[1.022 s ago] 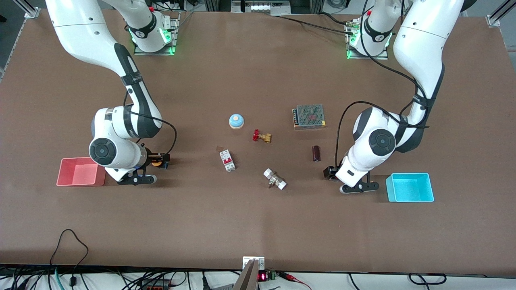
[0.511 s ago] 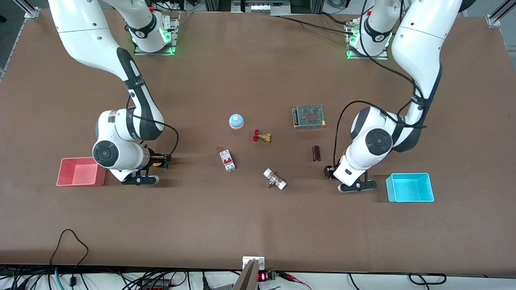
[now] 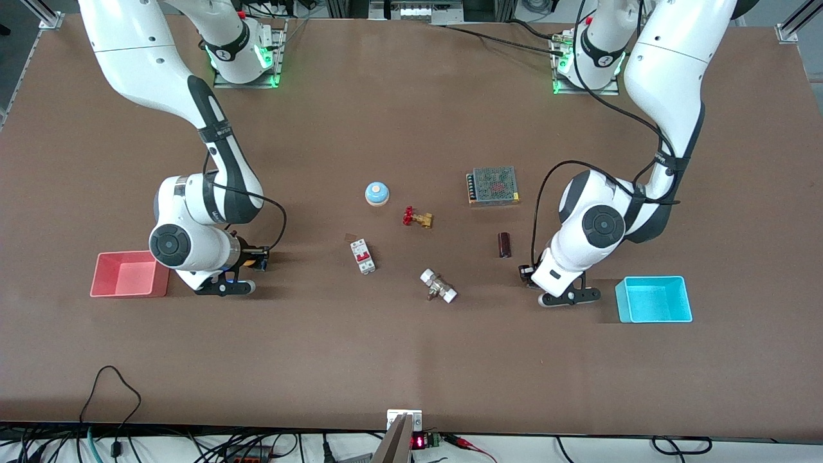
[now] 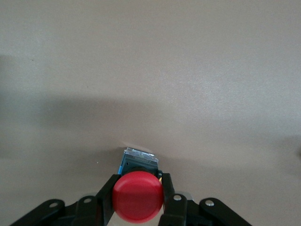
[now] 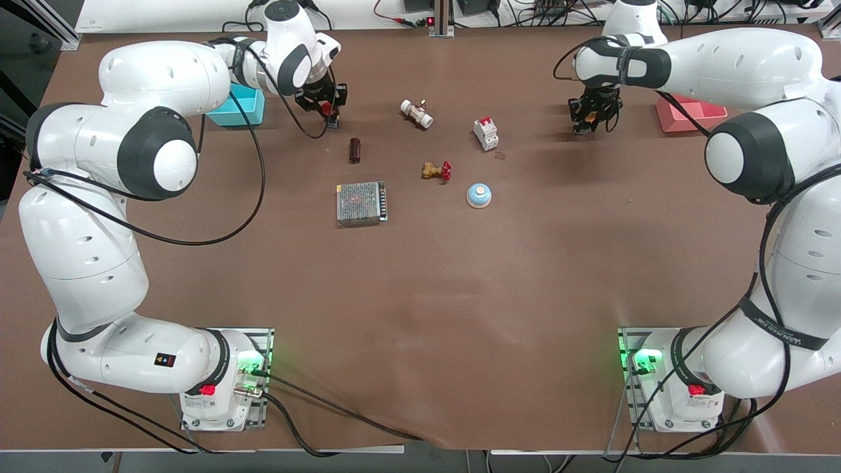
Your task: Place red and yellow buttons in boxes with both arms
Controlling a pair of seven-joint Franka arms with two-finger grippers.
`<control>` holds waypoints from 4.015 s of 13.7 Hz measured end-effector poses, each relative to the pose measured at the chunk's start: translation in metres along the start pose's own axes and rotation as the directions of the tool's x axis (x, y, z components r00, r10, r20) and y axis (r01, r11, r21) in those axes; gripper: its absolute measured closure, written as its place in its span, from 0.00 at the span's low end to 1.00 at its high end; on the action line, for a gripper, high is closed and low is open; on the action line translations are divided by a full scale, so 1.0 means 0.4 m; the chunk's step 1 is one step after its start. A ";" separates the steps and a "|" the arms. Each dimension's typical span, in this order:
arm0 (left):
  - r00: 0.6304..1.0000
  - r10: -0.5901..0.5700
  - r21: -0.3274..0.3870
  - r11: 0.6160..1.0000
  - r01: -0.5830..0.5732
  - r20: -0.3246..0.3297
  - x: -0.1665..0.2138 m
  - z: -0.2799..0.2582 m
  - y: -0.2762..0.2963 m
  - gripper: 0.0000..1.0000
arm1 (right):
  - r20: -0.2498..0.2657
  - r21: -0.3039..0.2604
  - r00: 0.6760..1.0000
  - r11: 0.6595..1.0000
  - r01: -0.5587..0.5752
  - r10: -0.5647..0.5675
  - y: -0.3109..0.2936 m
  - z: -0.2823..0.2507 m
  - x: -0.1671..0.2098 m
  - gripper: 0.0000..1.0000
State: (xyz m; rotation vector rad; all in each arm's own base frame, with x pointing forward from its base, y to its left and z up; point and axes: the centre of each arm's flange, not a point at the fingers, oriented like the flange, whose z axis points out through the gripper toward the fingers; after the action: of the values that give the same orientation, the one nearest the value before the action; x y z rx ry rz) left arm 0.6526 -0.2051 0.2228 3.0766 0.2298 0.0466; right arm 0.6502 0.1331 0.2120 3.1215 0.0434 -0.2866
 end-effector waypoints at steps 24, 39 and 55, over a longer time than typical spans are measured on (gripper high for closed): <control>0.993 0.092 0.009 0.996 -0.093 0.070 0.216 -0.140 -0.647 0.59 | -0.054 -0.076 0.998 0.997 0.029 -0.034 0.697 -0.133 -0.011 0.59; 0.995 0.102 0.002 0.995 -0.102 -0.022 0.255 -0.184 -0.621 0.09 | -0.072 -0.075 0.996 0.996 0.048 -0.054 0.689 -0.026 0.021 0.59; 0.980 0.142 0.059 0.989 -0.135 -0.139 0.106 -0.844 -0.538 0.00 | -0.178 0.013 0.980 0.996 0.093 -0.089 0.604 -0.299 0.014 0.00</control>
State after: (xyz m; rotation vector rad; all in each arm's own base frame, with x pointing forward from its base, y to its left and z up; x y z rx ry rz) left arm 0.6513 0.0319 0.5482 3.1359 0.0219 0.2722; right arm 0.6844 -0.1073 0.3294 3.1611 0.1857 -0.0086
